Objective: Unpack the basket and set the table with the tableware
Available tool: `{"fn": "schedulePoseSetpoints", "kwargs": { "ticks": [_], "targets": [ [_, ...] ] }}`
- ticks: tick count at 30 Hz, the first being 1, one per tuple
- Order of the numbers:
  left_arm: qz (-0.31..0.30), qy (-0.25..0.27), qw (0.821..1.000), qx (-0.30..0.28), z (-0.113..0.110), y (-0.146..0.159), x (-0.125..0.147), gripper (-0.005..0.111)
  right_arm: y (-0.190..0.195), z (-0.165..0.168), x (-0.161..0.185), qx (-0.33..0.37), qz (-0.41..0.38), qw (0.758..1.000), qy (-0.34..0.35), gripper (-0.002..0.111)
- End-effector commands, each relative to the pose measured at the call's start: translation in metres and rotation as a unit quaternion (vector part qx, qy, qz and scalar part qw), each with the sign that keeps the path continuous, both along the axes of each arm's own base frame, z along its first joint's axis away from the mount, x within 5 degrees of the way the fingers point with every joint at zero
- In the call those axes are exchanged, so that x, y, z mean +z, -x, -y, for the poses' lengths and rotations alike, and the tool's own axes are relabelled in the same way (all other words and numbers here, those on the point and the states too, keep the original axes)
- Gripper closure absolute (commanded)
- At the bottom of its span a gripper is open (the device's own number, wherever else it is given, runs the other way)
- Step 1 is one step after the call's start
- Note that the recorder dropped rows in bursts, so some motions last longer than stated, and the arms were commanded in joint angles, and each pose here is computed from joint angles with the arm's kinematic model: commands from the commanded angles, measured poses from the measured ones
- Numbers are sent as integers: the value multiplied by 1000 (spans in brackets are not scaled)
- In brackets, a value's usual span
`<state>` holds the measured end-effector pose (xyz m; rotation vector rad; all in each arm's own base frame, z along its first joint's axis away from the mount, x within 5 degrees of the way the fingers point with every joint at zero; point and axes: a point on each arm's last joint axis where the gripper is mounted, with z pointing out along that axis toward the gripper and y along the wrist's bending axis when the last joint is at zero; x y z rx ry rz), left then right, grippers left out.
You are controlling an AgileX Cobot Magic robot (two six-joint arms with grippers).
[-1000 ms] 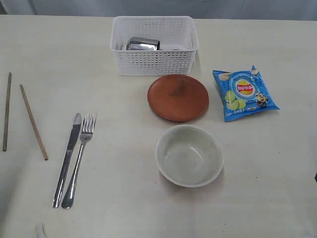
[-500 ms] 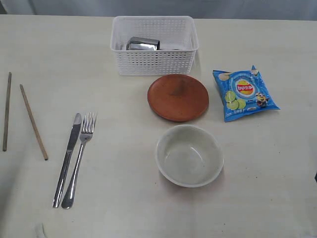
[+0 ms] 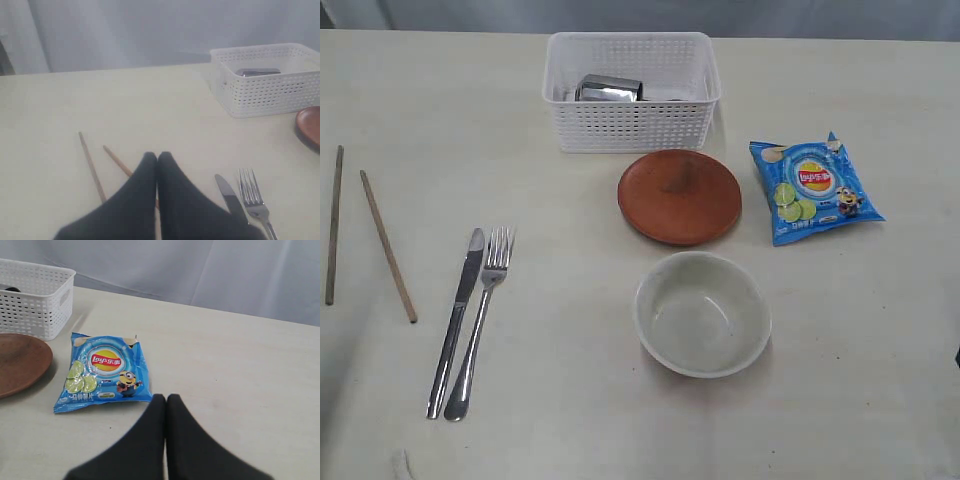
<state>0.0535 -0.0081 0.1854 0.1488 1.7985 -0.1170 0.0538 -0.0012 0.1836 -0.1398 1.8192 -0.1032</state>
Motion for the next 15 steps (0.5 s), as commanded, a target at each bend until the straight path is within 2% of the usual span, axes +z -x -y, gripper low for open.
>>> {"fn": "schedulePoseSetpoints", "kwargs": {
  "ticks": [1,10,12,13,15],
  "targets": [
    [1,-1,1000,1,0,0,-1,107,0,0,-1,-1,1,1000,3,109],
    [1,-1,1000,1,0,0,-1,107,-1,1,2,1,18,999,27,109],
    [1,-1,1000,1,0,0,-1,107,-2,0,12,10,74,996,46,109],
    [1,-1,1000,1,0,0,-1,107,-3,-2,24,19,142,988,49,109],
    [1,-1,1000,1,0,0,-1,107,-1,-5,38,28,214,976,29,109]
  ]
}}
